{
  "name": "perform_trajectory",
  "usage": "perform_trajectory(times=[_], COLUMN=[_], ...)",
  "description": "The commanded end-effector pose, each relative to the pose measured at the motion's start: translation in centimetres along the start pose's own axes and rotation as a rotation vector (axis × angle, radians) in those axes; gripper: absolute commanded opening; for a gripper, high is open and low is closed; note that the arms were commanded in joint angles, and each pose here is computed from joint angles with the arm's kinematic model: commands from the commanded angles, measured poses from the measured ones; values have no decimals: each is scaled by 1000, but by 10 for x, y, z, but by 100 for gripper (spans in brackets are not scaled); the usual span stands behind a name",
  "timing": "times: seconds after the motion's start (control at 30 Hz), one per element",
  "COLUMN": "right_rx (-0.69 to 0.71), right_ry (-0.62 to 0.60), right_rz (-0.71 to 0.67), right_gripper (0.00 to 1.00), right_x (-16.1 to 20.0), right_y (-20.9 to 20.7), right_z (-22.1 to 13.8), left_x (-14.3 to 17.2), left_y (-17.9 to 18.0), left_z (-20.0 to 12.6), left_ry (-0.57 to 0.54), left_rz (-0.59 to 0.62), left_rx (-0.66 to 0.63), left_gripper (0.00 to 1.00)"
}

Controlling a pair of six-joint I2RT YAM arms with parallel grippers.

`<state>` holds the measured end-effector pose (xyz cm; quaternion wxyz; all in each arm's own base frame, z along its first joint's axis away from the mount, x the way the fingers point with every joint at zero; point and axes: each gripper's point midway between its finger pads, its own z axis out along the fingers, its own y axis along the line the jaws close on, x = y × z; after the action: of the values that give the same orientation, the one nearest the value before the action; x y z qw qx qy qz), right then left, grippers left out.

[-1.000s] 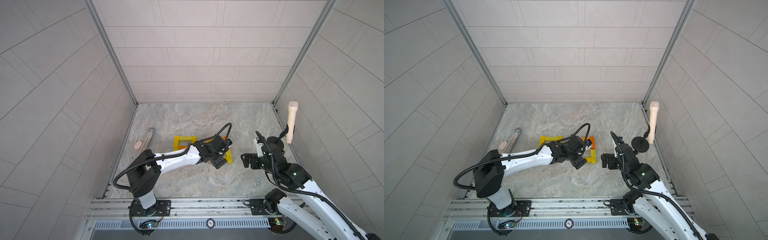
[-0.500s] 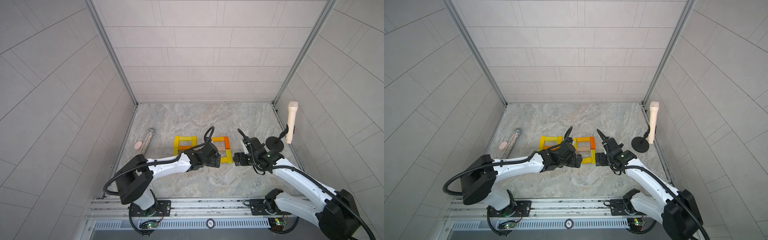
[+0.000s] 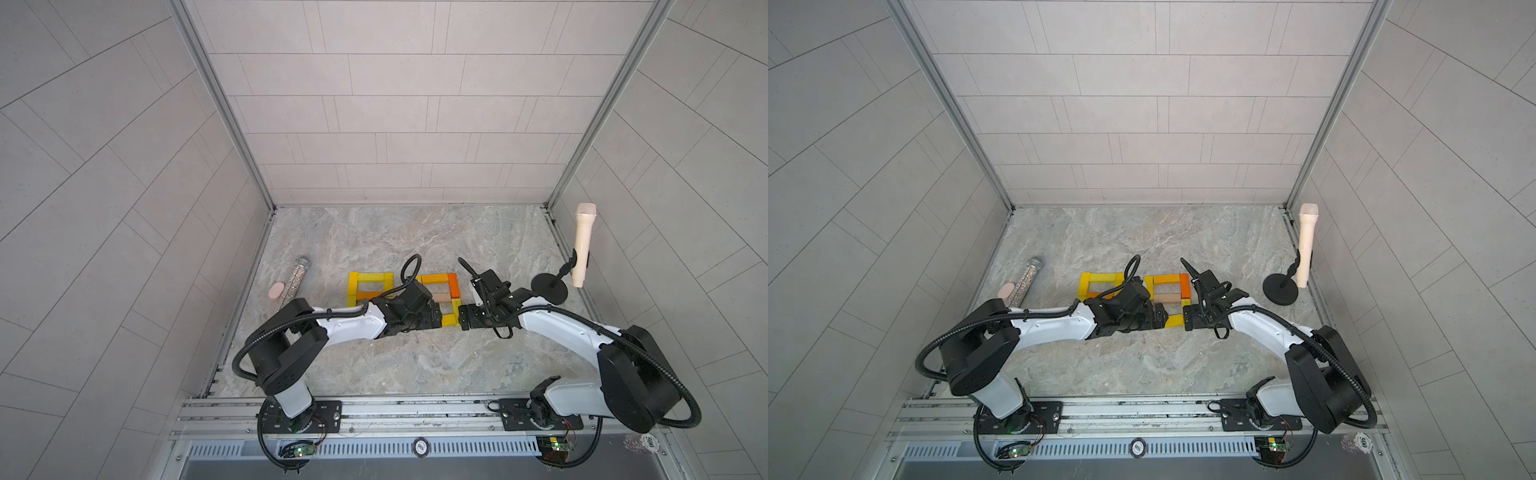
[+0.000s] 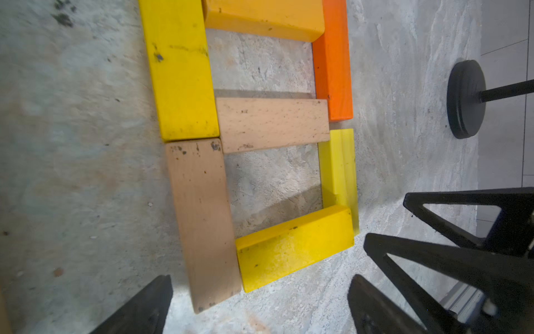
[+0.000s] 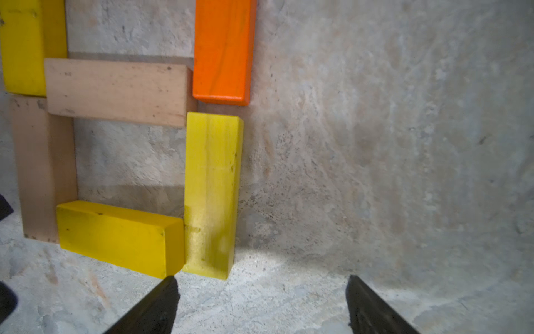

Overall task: Assemble the number 8 with building blocks
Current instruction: Adjust the building block at the center of the board.

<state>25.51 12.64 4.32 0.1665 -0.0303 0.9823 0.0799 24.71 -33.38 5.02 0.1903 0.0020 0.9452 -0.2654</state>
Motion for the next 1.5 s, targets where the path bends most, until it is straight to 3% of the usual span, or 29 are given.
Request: perform_trajectory(times=[0.0,0.63,1.07,1.33,1.47], right_rx=[3,-15,3,8,-17], right_ry=[-26,-18,-90,-233,-334], right_rz=[-6,-11,15,15,12], right_gripper=[92,92,92,100,100], right_x=[-11,-10,-18,-37,-52], right_y=[2,6,0,-6,-7], right_z=[1,6,-9,-33,-54], left_x=[-1,1,3,-11,-36], left_y=[0,2,1,14,30], left_z=[3,6,2,-27,-57], left_ry=[-6,6,13,-35,-132], left_rz=[-30,-32,-31,90,160], left_rx=[10,7,16,-87,-190], left_gripper=[100,100,100,100,100])
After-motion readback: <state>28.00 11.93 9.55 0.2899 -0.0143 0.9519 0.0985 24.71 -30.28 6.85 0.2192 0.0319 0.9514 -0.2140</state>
